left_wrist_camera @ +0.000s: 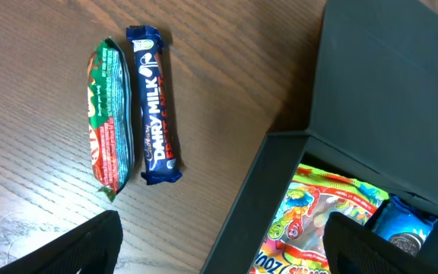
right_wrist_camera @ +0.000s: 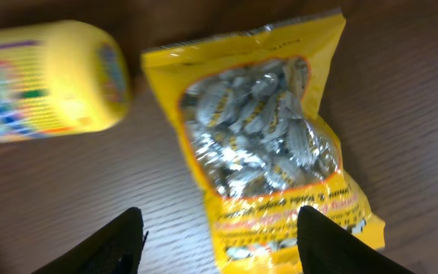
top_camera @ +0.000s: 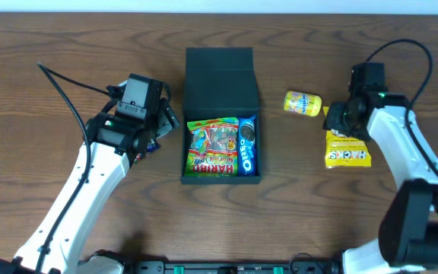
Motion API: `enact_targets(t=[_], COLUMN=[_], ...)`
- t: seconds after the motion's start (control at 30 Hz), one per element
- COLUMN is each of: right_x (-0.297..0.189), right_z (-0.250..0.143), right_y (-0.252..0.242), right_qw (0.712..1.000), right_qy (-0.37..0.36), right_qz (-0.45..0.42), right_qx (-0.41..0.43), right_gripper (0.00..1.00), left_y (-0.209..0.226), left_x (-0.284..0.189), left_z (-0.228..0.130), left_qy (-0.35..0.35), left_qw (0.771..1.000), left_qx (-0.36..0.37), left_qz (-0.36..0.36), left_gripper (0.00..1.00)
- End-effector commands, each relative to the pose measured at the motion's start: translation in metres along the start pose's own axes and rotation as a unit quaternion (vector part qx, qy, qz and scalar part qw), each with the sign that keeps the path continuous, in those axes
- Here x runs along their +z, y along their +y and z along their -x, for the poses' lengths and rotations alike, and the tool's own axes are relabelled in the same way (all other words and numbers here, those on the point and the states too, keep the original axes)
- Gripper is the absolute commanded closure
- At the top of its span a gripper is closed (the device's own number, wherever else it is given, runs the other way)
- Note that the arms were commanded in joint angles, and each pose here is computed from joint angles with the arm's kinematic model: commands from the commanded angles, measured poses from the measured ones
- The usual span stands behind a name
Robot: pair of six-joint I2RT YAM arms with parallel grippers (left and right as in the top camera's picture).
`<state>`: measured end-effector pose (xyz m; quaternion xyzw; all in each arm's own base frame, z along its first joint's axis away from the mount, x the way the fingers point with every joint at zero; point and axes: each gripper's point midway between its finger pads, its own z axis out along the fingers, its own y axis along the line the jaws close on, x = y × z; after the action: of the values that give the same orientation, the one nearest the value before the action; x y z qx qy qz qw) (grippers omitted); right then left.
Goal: Pack container
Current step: 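Grasp the yellow Hacks candy bag with the right gripper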
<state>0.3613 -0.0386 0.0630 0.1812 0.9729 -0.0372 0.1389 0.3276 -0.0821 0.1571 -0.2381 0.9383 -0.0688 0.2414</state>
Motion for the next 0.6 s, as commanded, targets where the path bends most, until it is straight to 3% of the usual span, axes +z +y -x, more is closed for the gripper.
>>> enact_targets(t=[0.0,0.1,0.2,0.27,0.33,0.4,0.57], right_x=[0.020,0.036,0.050,0.060,0.066,0.067,0.055], right_z=[-0.005,-0.011,-0.018,-0.023,-0.027,-0.028,-0.024], right_y=[-0.022,-0.029,-0.031,-0.031,-0.032,-0.032,-0.032], right_qw=[0.998,0.996,0.995,0.994,0.993,0.993,0.993], right_qy=[0.015,0.034,0.053,0.067,0.076,0.080,0.073], right_qz=[-0.059,-0.081,-0.087,-0.089,-0.091,-0.091,-0.089], right_qx=[0.002,-0.002,-0.003,-0.004,-0.005,-0.006,-0.004], right_gripper=[0.36,0.36,0.45,0.57,0.82,0.98,0.99], left_y=[0.005,0.004,0.004,0.004,0.004,0.004,0.004], left_x=[0.003,0.003,0.003,0.003,0.003,0.003,0.003], left_z=[-0.002,-0.003,-0.003,-0.003,-0.003,-0.003,-0.003], left_qy=[0.002,0.004,0.004,0.004,0.005,0.004,0.004], left_qw=[1.000,1.000,1.000,1.000,1.000,1.000,1.000], left_qx=[-0.003,-0.004,-0.004,-0.004,-0.004,-0.004,-0.004], left_qz=[0.009,0.006,0.007,0.007,0.007,0.007,0.006], left_gripper=[0.14,0.14,0.14,0.14,0.14,0.14,0.14])
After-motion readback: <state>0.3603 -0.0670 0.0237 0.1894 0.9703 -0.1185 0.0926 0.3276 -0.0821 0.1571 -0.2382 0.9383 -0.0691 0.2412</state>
